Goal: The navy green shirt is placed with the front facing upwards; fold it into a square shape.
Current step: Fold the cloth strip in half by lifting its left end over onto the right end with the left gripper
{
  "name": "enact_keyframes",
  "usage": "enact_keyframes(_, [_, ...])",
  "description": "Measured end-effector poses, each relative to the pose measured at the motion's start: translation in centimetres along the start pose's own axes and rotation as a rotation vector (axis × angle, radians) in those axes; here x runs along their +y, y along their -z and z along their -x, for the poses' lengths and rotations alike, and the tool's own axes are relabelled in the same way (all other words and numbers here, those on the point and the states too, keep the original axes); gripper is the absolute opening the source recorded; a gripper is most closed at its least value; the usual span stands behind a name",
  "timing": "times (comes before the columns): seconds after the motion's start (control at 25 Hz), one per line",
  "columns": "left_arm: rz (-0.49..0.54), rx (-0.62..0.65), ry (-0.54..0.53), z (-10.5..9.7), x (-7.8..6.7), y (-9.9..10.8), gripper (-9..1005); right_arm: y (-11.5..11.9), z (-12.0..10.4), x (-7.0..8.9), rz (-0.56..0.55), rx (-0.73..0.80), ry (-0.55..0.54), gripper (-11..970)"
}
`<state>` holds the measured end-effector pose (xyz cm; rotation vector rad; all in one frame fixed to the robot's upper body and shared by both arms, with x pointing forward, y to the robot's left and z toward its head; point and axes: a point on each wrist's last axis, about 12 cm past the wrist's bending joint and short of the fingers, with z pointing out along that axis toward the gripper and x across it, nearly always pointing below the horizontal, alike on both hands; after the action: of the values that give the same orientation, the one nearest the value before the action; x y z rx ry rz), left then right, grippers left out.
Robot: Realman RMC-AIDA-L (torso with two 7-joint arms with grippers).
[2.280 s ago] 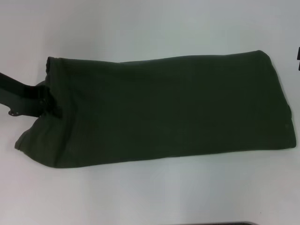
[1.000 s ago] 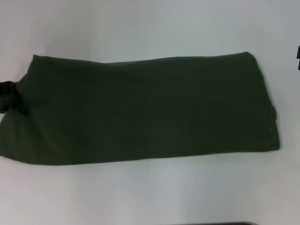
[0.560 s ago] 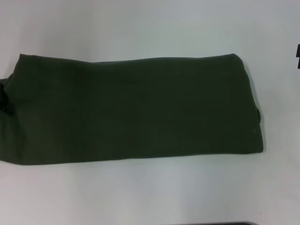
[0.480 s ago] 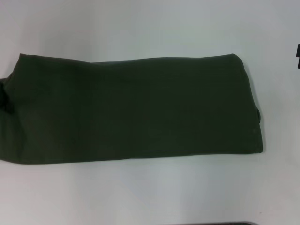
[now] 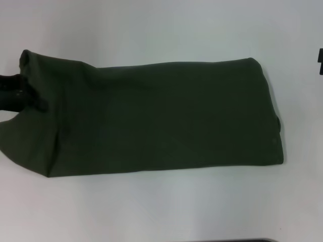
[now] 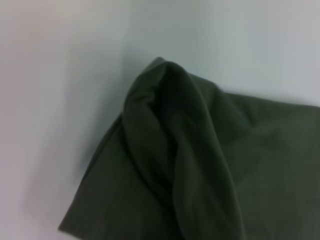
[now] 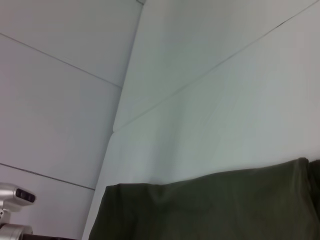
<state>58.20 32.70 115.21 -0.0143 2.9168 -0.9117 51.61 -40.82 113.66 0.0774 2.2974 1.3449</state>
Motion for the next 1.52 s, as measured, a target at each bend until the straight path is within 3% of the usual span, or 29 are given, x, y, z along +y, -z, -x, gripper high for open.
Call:
enact_keyframes(0.32, [-0.069, 0.015, -0.031, 0.2, -1.4, -0.6, 90, -0.1, -0.1, 0.0, -0.002, 0.008, 0.004, 658])
enact_keyframes(0.48, [-0.063, 0.016, -0.033, 0.3, -1.4, -0.6, 90, 0.0, -0.2, -0.1, -0.004, 0.008, 0.002, 658])
enact_keyframes(1.32, [0.056, -0.077, 0.084, -0.2, 2.8, 3.2, 90, 0.0, -0.3, -0.2, -0.004, 0.007, -0.005, 657])
enact_keyframes(1.52, [0.063, -0.092, 0.097, -0.3, 3.1, 3.6, 90, -0.1, -0.1, -0.1, -0.006, 0.004, -0.003, 657])
